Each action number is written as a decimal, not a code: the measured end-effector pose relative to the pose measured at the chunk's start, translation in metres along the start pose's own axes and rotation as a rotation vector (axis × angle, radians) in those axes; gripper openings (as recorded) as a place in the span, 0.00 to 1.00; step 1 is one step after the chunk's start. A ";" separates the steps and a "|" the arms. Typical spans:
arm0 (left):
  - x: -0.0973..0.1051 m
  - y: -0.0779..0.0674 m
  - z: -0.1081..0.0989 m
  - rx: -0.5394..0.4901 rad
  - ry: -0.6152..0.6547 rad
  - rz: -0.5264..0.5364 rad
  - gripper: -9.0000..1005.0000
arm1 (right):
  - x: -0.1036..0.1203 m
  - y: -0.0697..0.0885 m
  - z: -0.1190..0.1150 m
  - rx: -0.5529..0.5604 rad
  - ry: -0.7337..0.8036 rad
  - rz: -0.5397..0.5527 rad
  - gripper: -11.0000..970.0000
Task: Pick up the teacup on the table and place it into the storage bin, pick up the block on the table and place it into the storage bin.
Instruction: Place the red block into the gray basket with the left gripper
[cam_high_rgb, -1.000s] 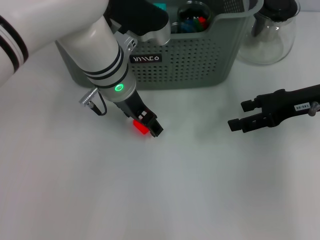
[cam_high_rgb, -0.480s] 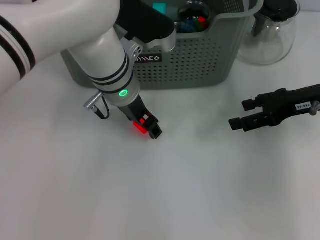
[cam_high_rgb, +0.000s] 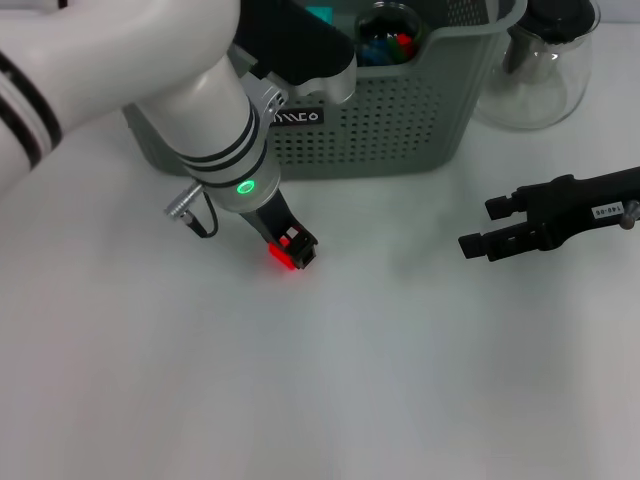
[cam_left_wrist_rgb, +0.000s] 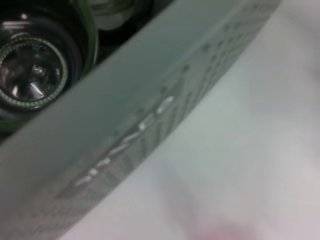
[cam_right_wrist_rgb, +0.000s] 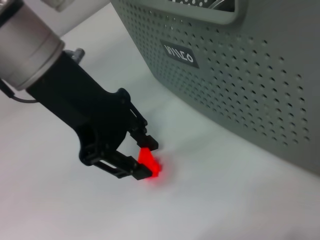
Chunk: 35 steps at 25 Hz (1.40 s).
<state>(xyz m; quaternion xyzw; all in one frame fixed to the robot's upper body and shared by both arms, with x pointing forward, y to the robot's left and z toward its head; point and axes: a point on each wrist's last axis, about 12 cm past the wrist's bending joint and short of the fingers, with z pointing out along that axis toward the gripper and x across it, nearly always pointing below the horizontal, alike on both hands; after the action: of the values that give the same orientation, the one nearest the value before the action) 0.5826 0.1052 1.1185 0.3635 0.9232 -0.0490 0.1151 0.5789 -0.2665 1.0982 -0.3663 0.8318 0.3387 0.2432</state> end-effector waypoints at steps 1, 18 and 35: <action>0.002 -0.002 -0.004 0.003 -0.003 0.006 0.52 | 0.000 0.000 0.000 0.000 0.000 0.001 0.98; -0.011 0.014 -0.178 0.129 -0.601 0.118 0.41 | -0.004 -0.004 -0.004 0.019 -0.025 0.007 0.98; -0.103 0.075 -0.085 -0.175 -0.413 -0.040 0.41 | -0.007 -0.011 -0.005 0.076 -0.045 0.012 0.98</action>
<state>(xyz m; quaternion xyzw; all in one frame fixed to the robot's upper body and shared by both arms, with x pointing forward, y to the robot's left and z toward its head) 0.6918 0.1064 1.2264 0.3158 0.8878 -0.0442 0.3319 0.5908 -0.2724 1.1014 -0.3440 0.8407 0.3163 0.2736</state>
